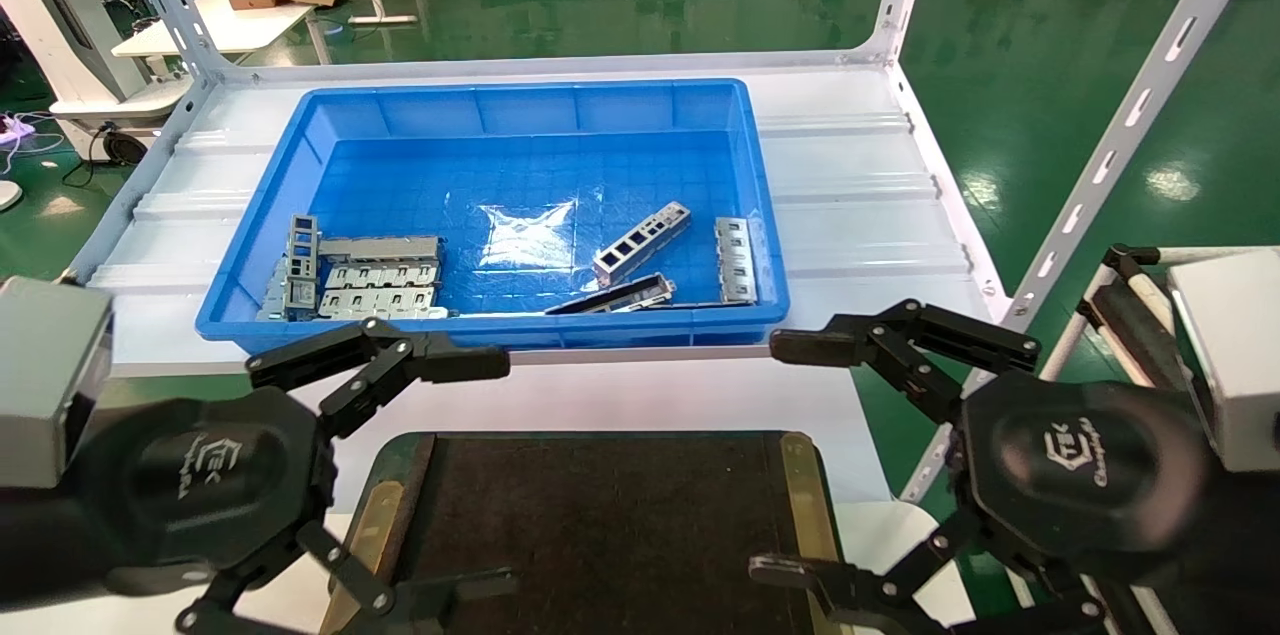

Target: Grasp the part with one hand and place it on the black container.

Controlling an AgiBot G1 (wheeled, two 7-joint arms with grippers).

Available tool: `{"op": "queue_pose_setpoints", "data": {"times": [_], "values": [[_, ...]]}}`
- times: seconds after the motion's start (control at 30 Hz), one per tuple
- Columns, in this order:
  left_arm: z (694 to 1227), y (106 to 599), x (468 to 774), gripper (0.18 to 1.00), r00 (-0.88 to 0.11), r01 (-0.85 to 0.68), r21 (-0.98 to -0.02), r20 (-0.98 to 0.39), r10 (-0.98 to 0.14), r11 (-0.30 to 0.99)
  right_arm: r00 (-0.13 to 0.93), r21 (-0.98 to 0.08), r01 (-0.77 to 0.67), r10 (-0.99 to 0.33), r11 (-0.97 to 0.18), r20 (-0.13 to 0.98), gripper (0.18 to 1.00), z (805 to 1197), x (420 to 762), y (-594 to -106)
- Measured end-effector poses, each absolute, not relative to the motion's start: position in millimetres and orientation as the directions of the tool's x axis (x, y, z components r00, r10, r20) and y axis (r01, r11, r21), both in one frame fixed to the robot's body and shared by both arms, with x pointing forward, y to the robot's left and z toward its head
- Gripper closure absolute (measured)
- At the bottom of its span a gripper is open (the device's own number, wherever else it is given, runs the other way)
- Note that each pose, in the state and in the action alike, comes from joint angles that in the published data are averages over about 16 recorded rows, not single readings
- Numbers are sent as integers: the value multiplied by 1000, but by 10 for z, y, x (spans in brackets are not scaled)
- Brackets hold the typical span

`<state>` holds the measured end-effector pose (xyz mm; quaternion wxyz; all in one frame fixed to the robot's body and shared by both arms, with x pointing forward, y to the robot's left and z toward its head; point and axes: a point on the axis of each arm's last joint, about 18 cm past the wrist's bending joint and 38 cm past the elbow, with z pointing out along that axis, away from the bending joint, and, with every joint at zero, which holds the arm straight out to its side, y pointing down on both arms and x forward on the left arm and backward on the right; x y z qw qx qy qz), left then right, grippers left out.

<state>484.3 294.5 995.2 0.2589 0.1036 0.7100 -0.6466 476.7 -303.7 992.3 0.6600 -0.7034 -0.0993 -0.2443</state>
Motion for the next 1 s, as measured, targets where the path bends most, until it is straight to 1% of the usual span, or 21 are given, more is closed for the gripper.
{"op": "queue_pose_setpoints", "data": {"times": [0.17, 0.33, 0.67, 1.0], "values": [[9989, 2882, 4966, 184, -831, 485, -857, -514, -214, 174, 861, -880, 462, -183, -109, 475, 178, 9923, 4767, -3037], [10064, 2789, 5153, 184, -813, 479, -855, -518, -266, 202, 861, -880, 462, -183, -109, 475, 178, 9923, 4767, -3037], [10307, 2489, 5616, 184, -771, 446, -867, -498, -396, 222, 861, -880, 462, -183, -109, 475, 178, 9923, 4767, -3037], [10474, 2116, 6144, 184, -732, 404, -882, -471, -493, 243, 861, -880, 462, -183, -109, 475, 178, 9923, 4767, -3037]]}}
